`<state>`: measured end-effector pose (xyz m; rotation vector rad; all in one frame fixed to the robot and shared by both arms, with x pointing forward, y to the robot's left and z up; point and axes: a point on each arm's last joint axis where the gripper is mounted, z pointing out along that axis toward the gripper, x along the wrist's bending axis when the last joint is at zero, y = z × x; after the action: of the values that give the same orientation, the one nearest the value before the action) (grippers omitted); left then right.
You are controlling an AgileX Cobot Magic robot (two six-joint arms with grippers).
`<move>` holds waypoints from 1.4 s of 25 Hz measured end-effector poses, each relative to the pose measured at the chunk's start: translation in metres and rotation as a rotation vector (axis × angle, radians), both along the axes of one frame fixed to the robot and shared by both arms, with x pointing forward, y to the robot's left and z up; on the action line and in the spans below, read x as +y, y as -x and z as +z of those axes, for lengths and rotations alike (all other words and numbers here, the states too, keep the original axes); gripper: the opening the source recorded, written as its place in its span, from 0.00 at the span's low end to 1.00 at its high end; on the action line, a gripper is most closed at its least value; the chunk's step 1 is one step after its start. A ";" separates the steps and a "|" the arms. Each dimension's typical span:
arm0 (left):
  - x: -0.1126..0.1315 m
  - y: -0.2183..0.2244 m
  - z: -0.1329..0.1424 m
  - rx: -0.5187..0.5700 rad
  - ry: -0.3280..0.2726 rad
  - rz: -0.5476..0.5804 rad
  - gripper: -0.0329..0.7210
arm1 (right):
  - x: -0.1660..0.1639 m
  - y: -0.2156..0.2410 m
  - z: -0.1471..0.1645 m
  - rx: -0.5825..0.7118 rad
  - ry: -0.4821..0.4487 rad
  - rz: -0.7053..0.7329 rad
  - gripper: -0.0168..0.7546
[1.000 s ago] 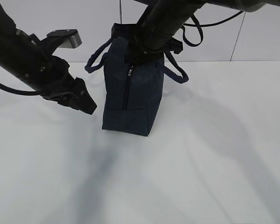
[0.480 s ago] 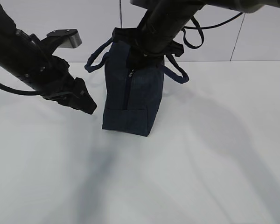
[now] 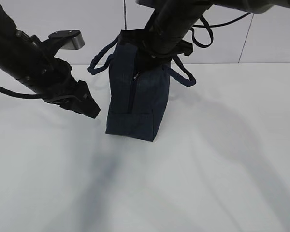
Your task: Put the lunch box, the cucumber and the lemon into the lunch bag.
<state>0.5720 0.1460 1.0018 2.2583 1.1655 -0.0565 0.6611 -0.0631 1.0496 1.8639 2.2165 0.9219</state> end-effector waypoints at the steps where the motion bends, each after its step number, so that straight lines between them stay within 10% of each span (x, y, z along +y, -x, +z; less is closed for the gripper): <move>1: 0.000 0.000 0.000 0.000 0.000 0.000 0.51 | 0.000 -0.001 0.000 -0.007 0.003 0.000 0.31; 35: 0.000 0.000 0.000 0.000 0.000 0.000 0.51 | 0.003 -0.001 0.006 0.071 0.020 0.022 0.31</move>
<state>0.5720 0.1460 1.0018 2.2583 1.1655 -0.0565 0.6617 -0.0602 1.0560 1.8959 2.2820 0.8475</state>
